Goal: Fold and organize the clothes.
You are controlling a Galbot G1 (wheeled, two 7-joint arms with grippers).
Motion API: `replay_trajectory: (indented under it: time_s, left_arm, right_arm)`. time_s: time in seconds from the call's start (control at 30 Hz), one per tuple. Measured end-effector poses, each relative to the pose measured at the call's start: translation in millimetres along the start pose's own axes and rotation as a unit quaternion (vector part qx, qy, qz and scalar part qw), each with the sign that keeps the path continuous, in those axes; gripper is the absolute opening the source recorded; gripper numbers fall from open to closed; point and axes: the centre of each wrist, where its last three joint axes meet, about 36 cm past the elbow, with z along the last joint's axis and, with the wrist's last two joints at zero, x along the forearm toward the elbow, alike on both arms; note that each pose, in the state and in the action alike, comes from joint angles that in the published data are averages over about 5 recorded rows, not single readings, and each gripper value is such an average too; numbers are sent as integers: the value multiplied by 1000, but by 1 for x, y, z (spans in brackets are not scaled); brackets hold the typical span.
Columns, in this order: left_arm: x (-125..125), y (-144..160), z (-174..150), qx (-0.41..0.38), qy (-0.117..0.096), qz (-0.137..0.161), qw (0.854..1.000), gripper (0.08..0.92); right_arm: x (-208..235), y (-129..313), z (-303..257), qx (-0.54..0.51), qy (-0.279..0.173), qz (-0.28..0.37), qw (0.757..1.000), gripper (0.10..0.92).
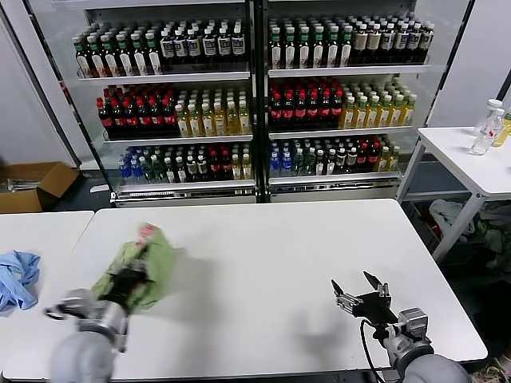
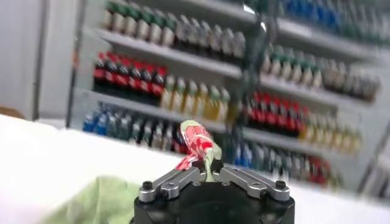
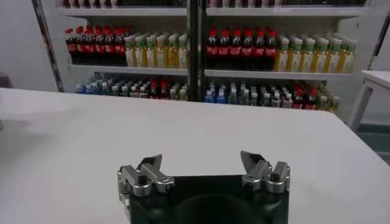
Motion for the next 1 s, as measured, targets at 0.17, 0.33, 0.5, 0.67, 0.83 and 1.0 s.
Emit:
replay_trajectory:
  time_s: [0.17,0.33,0.5,0.67,0.83,1.0]
  left_arm:
    - [-12,-60,33,-49,29,36,998,101]
    - [-22,-111,56,-70,49,72,994,109]
    - [-32,-148,62,-72,47,98,992,223]
    - [-35,-168,59,-55,36,116,991,362]
    - [-19,-173,48,-19,20,138,990,509]
    - [7,-162,38,12,3,135,991,656]
  right_arm:
    - [1,-3,-1,0,-2,3,1000,823]
    - [0,-4,-3,1,-3,1,1000,823]
    - [-2,-2,-5,0,-4,-3,1000,823]
    - [-8,7,-7,-15,-8,-15,1000,823]
    - [-23,25,-7,-37,-11,-39,999,823]
    - [-50,55,-3,-66,-2,-69,995,823]
